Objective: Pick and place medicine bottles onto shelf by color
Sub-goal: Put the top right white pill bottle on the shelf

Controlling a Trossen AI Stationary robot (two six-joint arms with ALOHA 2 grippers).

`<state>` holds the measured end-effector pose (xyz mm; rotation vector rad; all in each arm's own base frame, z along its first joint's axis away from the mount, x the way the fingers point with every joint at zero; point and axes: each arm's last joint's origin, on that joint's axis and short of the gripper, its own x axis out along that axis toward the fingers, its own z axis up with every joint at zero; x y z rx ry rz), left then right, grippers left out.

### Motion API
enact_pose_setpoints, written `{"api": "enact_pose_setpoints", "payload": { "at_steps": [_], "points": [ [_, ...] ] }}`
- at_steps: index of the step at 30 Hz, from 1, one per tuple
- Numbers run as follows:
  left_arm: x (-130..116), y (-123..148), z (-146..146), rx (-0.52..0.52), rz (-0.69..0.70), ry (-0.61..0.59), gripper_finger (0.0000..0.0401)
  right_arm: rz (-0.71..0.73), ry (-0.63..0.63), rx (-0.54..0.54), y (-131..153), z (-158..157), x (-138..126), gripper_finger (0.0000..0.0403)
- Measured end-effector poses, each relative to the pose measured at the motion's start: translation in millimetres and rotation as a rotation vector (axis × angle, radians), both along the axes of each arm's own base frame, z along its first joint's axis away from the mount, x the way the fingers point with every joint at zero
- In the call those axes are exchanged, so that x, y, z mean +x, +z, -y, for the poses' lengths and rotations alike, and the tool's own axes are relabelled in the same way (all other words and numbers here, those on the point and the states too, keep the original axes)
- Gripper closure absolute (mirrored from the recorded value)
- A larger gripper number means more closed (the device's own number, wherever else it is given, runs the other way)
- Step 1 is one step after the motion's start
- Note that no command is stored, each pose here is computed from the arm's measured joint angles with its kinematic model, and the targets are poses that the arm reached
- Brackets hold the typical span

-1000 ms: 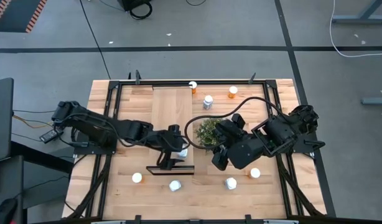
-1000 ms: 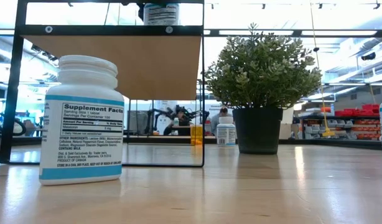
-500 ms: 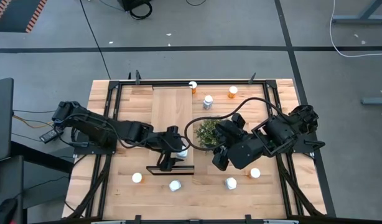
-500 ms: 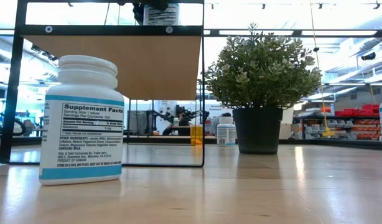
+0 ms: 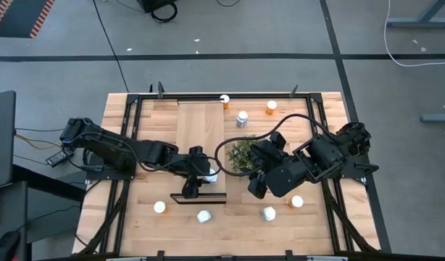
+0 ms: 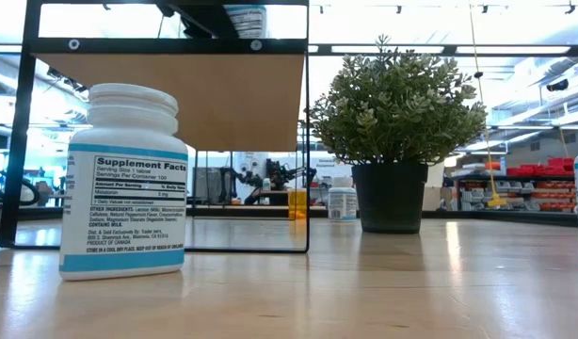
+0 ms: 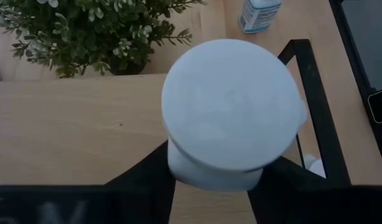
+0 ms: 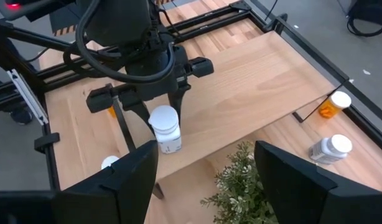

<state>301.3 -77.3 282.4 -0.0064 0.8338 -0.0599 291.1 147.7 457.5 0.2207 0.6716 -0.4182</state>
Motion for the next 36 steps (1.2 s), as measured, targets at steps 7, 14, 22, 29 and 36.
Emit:
{"api": "enact_pose_setpoints", "payload": {
  "at_steps": [7,14,22,29,36],
  "points": [
    [-9,1,5,-0.005,-0.049,0.002,0.0221,-0.003,0.000,-0.001,0,0,0,0.0130],
    [-31,6,16,-0.013,-0.127,-0.013,0.0227,-0.019,0.023,-0.029,-1,0,0,0.0130],
    [-58,11,18,0.048,-0.220,0.075,0.0227,-0.029,0.039,-0.079,-1,2,1,0.0130],
    [-63,11,20,0.066,-0.236,0.093,0.0215,-0.031,0.032,-0.089,-1,6,2,0.0130],
    [-66,10,22,0.055,-0.253,0.117,0.0219,-0.032,0.033,-0.089,-1,6,2,0.0130]
  ]
}}
